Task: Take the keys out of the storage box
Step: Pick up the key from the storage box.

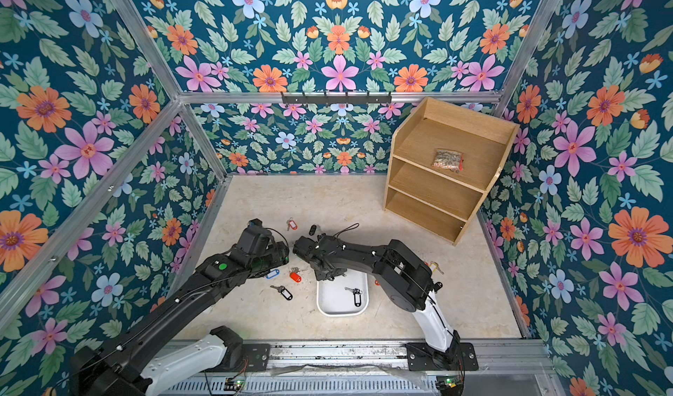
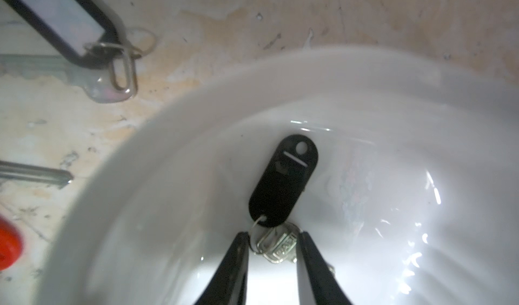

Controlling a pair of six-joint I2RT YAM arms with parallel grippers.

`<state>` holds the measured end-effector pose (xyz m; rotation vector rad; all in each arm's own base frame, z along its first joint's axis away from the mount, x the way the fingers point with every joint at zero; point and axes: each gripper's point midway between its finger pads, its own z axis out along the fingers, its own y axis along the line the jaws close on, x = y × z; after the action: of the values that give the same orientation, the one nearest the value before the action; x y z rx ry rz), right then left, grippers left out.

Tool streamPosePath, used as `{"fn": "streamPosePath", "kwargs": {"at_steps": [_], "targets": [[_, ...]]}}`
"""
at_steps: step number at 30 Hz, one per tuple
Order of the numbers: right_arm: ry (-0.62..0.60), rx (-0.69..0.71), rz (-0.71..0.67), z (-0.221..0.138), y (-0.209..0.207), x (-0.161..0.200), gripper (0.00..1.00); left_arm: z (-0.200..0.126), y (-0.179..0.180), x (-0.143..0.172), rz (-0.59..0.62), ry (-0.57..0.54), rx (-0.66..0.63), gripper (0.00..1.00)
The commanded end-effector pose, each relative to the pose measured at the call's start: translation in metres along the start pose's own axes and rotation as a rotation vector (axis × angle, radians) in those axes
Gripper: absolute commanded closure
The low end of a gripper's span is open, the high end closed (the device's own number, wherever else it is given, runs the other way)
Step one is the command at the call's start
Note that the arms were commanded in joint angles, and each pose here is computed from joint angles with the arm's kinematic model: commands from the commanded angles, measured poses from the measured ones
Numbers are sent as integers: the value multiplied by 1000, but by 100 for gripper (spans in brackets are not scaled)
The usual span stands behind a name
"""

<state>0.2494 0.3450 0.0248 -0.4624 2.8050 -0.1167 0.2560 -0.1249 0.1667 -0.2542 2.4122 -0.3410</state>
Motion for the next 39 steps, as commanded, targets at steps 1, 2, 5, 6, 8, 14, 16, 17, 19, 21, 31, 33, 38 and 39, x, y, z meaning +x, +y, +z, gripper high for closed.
{"fn": "streamPosePath", "kwargs": {"at_steps": [1,2,5,6,8,14,16,17,19,21,31,33,38,39], "targets": [[-17,21,2,-3,-4,-4,68,-4,11,-3,-30,-29,-44,23],[-21,19,3,-4,-3,-5,69,-3,11,-1,-31,-22,-45,23],[-26,18,5,-5,-2,-7,70,0,14,6,-51,-2,-51,23],[-27,20,5,-4,-3,-7,70,1,16,9,-59,5,-52,23],[-31,19,4,-5,-2,-9,70,3,16,14,-74,13,-42,23],[-29,19,-2,0,1,-10,73,6,16,23,-107,33,-18,23],[-25,19,-5,2,2,-10,75,8,16,26,-105,44,-18,23],[-23,19,-6,3,3,-10,76,9,17,27,-104,47,-20,23],[-19,17,-6,5,3,-9,77,9,16,27,-103,53,-18,23],[-17,17,-7,5,3,-8,77,11,16,30,-101,62,-20,23],[-29,26,14,-1,-1,-10,97,14,16,31,-102,68,-13,23],[-37,22,24,-7,-2,-11,100,13,16,31,-101,66,-14,23],[-66,3,56,-29,-9,-15,100,12,15,28,-95,59,-19,23],[-71,-1,63,-34,-11,-15,100,11,15,27,-93,57,-20,23]]}}
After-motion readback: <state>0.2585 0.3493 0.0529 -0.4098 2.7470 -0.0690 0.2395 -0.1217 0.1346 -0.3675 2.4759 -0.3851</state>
